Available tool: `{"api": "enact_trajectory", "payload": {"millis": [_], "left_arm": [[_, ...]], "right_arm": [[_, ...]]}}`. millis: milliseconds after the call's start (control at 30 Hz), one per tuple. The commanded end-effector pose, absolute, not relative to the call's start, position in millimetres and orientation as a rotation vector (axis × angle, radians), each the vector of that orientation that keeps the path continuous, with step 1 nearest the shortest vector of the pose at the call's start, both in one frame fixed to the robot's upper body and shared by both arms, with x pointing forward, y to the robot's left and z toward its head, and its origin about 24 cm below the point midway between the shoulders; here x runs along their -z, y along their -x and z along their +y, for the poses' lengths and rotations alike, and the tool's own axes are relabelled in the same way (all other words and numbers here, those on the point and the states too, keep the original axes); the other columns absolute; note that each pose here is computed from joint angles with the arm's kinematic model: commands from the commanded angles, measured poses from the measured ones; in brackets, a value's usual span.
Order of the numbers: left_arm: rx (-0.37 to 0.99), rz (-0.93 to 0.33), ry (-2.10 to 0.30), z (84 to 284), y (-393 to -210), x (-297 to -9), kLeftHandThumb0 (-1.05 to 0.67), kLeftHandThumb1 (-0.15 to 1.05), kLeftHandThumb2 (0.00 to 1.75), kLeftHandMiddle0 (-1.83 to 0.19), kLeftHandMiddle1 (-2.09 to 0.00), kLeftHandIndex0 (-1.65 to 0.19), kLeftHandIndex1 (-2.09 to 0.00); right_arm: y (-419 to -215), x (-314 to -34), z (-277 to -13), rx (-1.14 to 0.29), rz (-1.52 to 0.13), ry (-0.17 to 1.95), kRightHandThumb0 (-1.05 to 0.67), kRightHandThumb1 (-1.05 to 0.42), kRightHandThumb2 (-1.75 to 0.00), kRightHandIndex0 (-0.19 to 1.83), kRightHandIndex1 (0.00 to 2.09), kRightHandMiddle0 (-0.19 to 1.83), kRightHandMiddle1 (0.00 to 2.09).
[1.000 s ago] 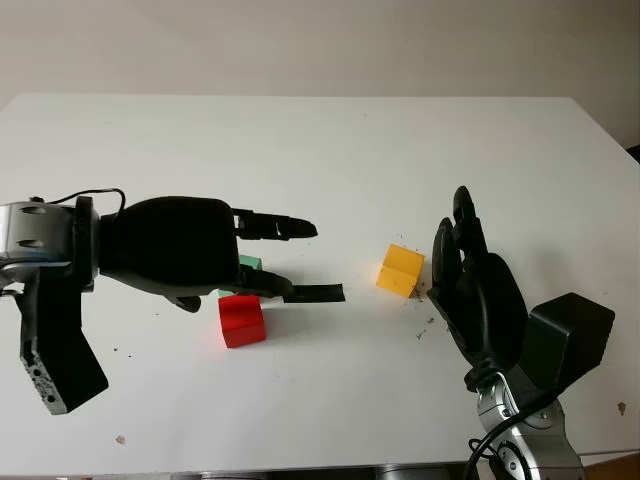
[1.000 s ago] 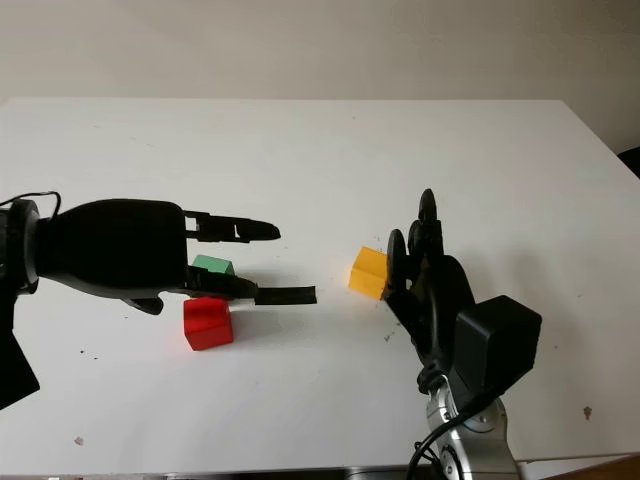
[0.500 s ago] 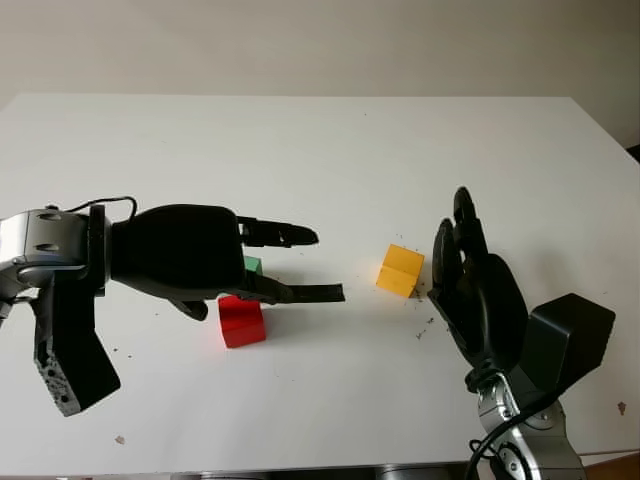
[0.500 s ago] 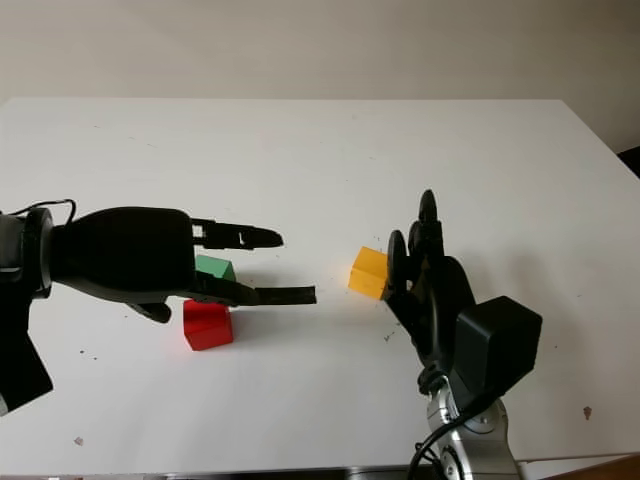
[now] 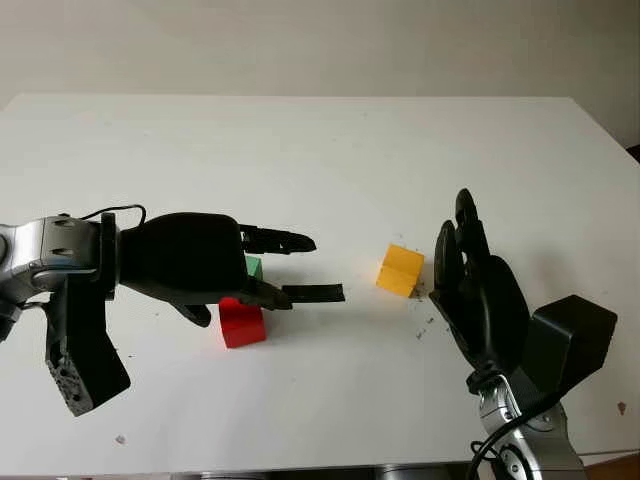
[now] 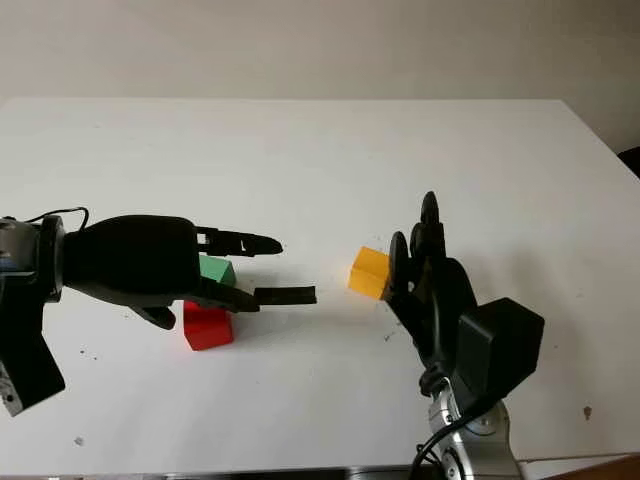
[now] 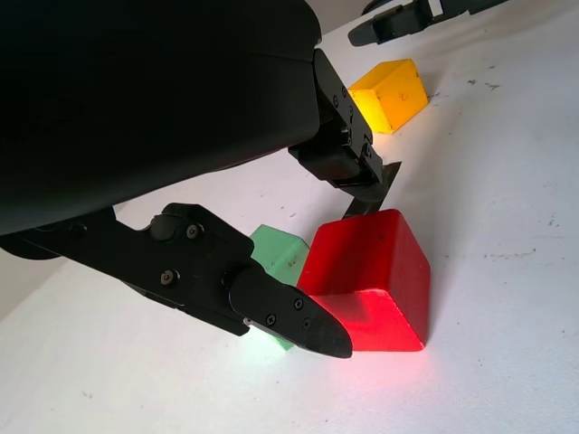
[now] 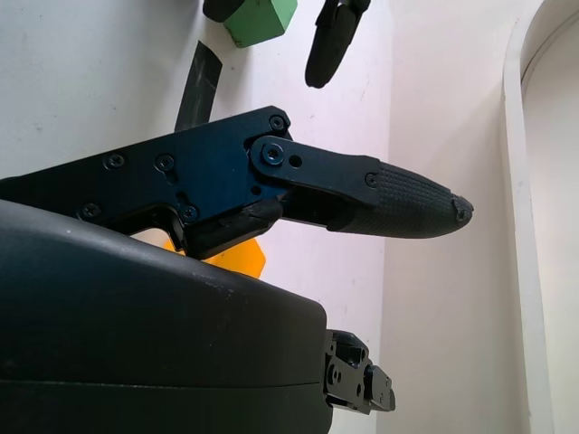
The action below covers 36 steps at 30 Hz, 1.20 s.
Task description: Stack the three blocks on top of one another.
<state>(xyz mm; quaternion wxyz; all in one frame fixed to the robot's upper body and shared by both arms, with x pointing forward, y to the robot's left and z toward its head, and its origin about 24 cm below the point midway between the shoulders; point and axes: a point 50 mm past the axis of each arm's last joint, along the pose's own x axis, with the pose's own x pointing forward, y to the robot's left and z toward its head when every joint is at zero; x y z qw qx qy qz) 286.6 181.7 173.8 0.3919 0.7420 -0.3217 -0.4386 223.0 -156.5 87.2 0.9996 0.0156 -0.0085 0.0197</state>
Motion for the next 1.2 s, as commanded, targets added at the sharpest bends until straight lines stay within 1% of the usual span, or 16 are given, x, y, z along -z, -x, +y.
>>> {"api": "enact_trajectory", "payload": {"millis": [0, 200, 233, 300, 367, 400, 433, 467, 500, 533, 600, 767, 833, 1000, 1100, 1167], "left_arm": [[1.120, -0.827, -1.877, 179.1, -287.3, -172, -0.32, 0.86, 0.06, 0.04, -0.05, -0.51, -0.06], [1.120, -0.843, -1.865, 177.0, -286.8, -168, -0.33, 0.89, 0.06, 0.05, -0.05, -0.52, -0.06], [1.112, -0.853, -1.860, 176.7, -286.7, -167, -0.33, 0.89, 0.06, 0.04, -0.06, -0.55, -0.08], [1.099, -0.873, -1.856, 176.1, -286.4, -166, -0.36, 0.90, 0.07, 0.00, -0.07, -0.65, -0.13], [1.091, -0.884, -1.846, 175.9, -286.4, -165, -0.37, 0.91, 0.07, -0.02, -0.08, -0.69, -0.16], [1.089, -0.887, -1.839, 175.9, -286.5, -164, -0.36, 0.93, 0.06, -0.05, -0.07, -0.61, -0.47], [1.088, -0.893, -1.829, 176.1, -286.6, -163, -0.36, 0.93, 0.06, -0.06, -0.06, -0.51, -0.70], [1.087, -0.897, -1.823, 176.3, -286.7, -163, -0.35, 0.93, 0.06, -0.06, -0.06, -0.46, -0.92], [1.085, -0.901, -1.816, 176.5, -286.9, -163, -0.34, 0.94, 0.06, -0.07, -0.06, -0.41, -1.09], [1.083, -0.903, -1.811, 176.6, -287.0, -162, -0.34, 0.94, 0.05, -0.07, -0.06, -0.40, -1.18], [1.079, -0.912, -1.817, 176.5, -287.3, -162, -0.34, 0.94, 0.05, -0.08, -0.06, -0.38, -1.28], [1.075, -0.920, -1.837, 176.8, -288.2, -161, -0.33, 0.94, 0.05, -0.09, -0.06, -0.37, -1.33], [1.072, -0.928, -1.835, 177.1, -288.2, -161, -0.33, 0.94, 0.05, -0.11, -0.06, -0.36, -1.43], [1.076, -0.926, -1.834, 176.7, -287.1, -163, -0.32, 0.93, 0.05, -0.13, -0.07, -0.37, -1.49], [1.082, -0.902, -1.820, 175.6, -286.0, -168, -0.31, 0.93, 0.05, -0.13, -0.06, -0.37, -1.46], [1.078, -0.880, -1.783, 173.6, -285.6, -175, -0.33, 0.93, 0.05, -0.12, -0.05, -0.39, -1.36]], "right_arm": [[-221, -92, -159, -0.038, -0.041, -0.022, -0.79, -1.05, -0.64, -0.19, 0.00, -0.19, 0.00], [-220, -92, -159, -0.035, -0.035, -0.023, -0.78, -1.05, -0.65, -0.19, 0.00, -0.19, 0.00], [-220, -92, -159, -0.036, -0.035, -0.021, -0.78, -1.05, -0.65, -0.19, 0.00, -0.19, 0.00], [-220, -92, -159, -0.035, -0.035, -0.023, -0.78, -1.05, -0.64, -0.19, 0.00, -0.19, 0.00], [-220, -92, -159, -0.034, -0.036, -0.026, -0.78, -1.05, -0.64, -0.19, 0.00, -0.19, 0.00], [-220, -92, -159, -0.034, -0.037, -0.027, -0.78, -1.05, -0.64, -0.19, 0.00, -0.19, 0.00], [-220, -92, -159, -0.035, -0.036, -0.029, -0.78, -1.05, -0.64, -0.19, 0.00, -0.19, 0.00], [-220, -92, -159, -0.036, -0.035, -0.030, -0.78, -1.05, -0.64, -0.19, 0.00, -0.19, 0.00], [-220, -92, -159, -0.036, -0.036, -0.031, -0.78, -1.05, -0.64, -0.19, 0.00, -0.19, 0.00], [-220, -92, -159, -0.036, -0.036, -0.032, -0.78, -1.05, -0.64, -0.19, 0.00, -0.19, 0.00], [-220, -93, -159, -0.027, -0.043, -0.035, -0.78, -1.05, -0.64, -0.19, 0.00, -0.19, 0.00], [-220, -94, -161, -0.010, -0.059, -0.037, -0.77, -1.05, -0.64, -0.19, 0.00, -0.19, 0.01], [-220, -94, -162, -0.012, -0.062, -0.030, -0.77, -1.05, -0.64, -0.19, 0.00, -0.19, 0.00], [-221, -94, -161, -0.012, -0.065, -0.027, -0.76, -1.05, -0.65, -0.19, 0.00, -0.19, 0.00], [-220, -93, -161, -0.010, -0.066, -0.035, -0.76, -1.05, -0.65, -0.19, 0.00, -0.19, 0.01], [-220, -93, -161, -0.009, -0.065, -0.038, -0.76, -1.05, -0.65, -0.19, 0.00, -0.19, 0.01]]}}
